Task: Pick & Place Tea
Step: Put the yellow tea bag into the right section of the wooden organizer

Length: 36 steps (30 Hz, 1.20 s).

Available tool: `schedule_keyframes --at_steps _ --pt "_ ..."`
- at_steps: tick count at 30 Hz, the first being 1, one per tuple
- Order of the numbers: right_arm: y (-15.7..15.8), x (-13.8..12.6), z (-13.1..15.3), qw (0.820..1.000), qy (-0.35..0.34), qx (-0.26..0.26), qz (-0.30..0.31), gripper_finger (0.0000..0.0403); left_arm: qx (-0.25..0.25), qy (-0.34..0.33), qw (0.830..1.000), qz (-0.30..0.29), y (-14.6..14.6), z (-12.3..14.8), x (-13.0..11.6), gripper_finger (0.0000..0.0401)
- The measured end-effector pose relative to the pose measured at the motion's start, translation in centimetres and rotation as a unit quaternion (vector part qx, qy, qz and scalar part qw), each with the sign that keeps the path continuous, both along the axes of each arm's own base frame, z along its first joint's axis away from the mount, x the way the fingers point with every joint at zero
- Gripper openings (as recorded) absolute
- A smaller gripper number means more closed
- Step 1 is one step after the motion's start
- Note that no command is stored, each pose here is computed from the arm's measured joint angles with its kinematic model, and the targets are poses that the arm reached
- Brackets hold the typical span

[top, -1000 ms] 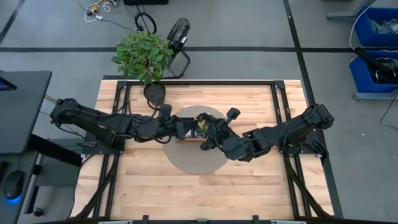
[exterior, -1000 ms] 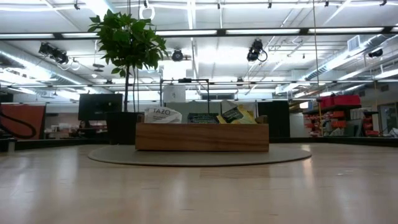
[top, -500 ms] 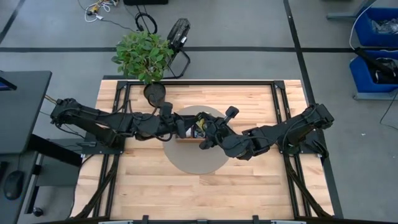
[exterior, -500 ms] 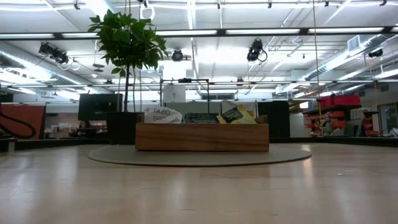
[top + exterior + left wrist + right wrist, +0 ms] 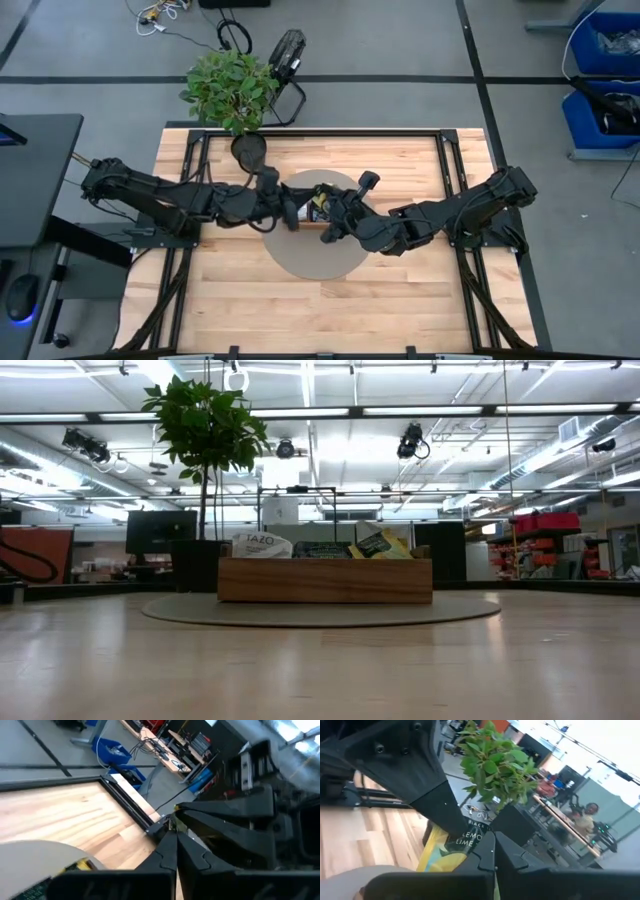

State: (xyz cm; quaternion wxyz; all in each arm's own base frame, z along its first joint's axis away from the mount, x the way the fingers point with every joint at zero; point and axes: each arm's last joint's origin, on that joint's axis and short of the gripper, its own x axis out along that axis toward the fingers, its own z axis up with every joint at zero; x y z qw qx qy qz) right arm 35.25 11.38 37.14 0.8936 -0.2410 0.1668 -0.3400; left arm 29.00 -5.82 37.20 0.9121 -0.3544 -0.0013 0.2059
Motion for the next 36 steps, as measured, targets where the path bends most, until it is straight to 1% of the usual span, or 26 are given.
schedule_keyframes --at_steps 3,5,7,10,13,14,16,19,20,22,24,25,30,31,33,36 --pt "0.2 -0.2 0.2 1.0 0.007 -0.005 0.016 0.0023 0.024 0.018 1.0 -0.005 -0.2 -0.2 -0.1 0.0003" --pt "0.3 -0.6 0.7 0.999 0.002 0.002 0.035 0.0041 0.038 0.031 0.999 -0.013 -0.2 -0.3 -0.1 0.0003" --pt "0.3 -1.0 1.3 0.998 -0.01 0.017 0.054 0.0062 0.045 0.04 0.998 -0.026 -0.4 -0.5 -0.1 0.0002" --pt "0.0 -1.8 2.2 0.997 -0.028 0.038 0.065 0.0099 0.055 0.054 0.996 -0.053 -0.5 -0.6 -0.1 0.0002" --pt "-0.4 -3.0 3.3 0.991 -0.044 0.076 0.097 0.0136 0.072 0.073 0.992 -0.079 -0.6 -0.9 -0.2 0.0002" --pt "-0.6 -3.6 3.8 0.987 -0.05 0.096 0.121 0.0147 0.087 0.082 0.988 -0.101 -0.7 -1.0 -0.1 0.0002" --pt "-0.7 -4.9 4.7 0.971 -0.045 0.135 0.189 0.0164 0.11 0.096 0.979 -0.144 -0.9 -1.1 -0.2 0.0001" --pt "-1.3 -6.7 5.6 0.939 -0.033 0.209 0.272 0.0176 0.133 0.12 0.964 -0.198 -1.2 -1.5 -0.3 0.0001" --pt "-1.6 -7.3 5.8 0.927 -0.025 0.241 0.287 0.0177 0.138 0.129 0.959 -0.212 -1.3 -1.7 -0.3 0.0001" --pt "-2.4 -8.0 5.7 0.904 -0.012 0.314 0.291 0.0178 0.149 0.139 0.949 -0.241 -1.4 -1.9 -0.4 0.0001" --pt "-3.2 -8.0 4.9 0.88 0.017 0.38 0.285 0.0178 0.159 0.147 0.94 -0.263 -1.5 -2.1 -0.5 0.0001" --pt "-3.4 -7.7 4.4 0.87 0.035 0.401 0.285 0.0178 0.164 0.149 0.938 -0.268 -1.5 -2.1 -0.5 0.0001" --pt "-3.1 -4.9 2.0 0.846 0.085 0.434 0.299 0.0178 0.177 0.158 0.935 -0.263 -0.8 -2.2 -0.4 0.0001" --pt "-3.1 -4.4 1.4 0.843 0.094 0.437 0.299 0.0178 0.177 0.163 0.935 -0.262 -0.7 -2.3 -0.4 0.0001" --pt "-3.1 -3.5 0.5 0.842 0.11 0.439 0.295 0.0178 0.176 0.173 0.934 -0.259 -0.4 -2.4 -0.4 0.0001" --pt "-3.4 -3.0 0.1 0.843 0.113 0.436 0.295 0.0178 0.179 0.198 0.927 -0.264 -0.4 -2.9 -0.6 0.0001"
